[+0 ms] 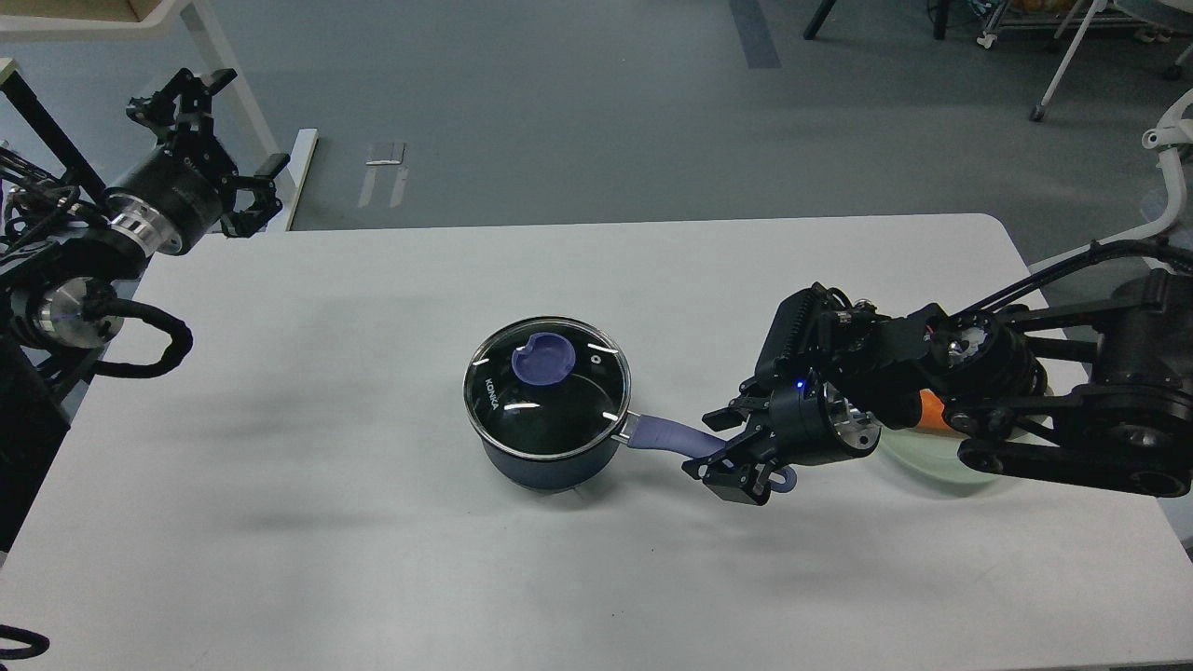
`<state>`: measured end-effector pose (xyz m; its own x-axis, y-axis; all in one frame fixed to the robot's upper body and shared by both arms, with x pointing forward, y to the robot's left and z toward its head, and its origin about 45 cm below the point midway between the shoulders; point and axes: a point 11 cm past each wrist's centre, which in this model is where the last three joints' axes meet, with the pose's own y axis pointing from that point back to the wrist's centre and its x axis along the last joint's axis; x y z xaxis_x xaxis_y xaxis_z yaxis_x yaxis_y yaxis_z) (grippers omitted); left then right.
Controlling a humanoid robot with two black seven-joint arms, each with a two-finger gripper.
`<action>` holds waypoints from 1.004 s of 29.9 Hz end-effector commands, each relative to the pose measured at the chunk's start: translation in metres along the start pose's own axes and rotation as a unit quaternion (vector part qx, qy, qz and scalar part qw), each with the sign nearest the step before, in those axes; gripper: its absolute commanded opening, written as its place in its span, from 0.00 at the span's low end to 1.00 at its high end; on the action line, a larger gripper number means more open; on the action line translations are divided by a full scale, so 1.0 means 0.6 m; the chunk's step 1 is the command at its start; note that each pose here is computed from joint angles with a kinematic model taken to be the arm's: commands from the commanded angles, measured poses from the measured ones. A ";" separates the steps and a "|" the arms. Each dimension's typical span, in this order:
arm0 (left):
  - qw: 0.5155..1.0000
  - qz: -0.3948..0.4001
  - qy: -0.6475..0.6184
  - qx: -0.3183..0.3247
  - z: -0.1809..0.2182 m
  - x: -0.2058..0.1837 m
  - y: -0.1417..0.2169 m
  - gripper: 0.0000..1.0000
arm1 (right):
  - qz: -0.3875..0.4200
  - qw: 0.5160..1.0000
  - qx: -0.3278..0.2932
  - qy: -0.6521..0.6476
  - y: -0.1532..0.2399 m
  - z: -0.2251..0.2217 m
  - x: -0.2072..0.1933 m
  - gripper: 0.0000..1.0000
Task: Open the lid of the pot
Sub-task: 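Move the left gripper over the pot to the purple lid knob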
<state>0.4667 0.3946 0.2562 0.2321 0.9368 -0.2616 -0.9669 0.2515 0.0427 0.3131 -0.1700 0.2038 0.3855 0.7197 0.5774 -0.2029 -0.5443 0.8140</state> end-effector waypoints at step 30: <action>0.697 -0.393 -0.594 -0.082 -0.060 -0.429 0.046 0.97 | -0.001 1.000 -0.005 -0.007 0.005 0.005 -0.003 0.23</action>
<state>0.3927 0.1706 0.2979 0.6173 0.2493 0.7462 -0.5326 0.8305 0.1631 0.3147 -0.1747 0.2050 0.3983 0.7152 0.5743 -0.2105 -0.5382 0.8161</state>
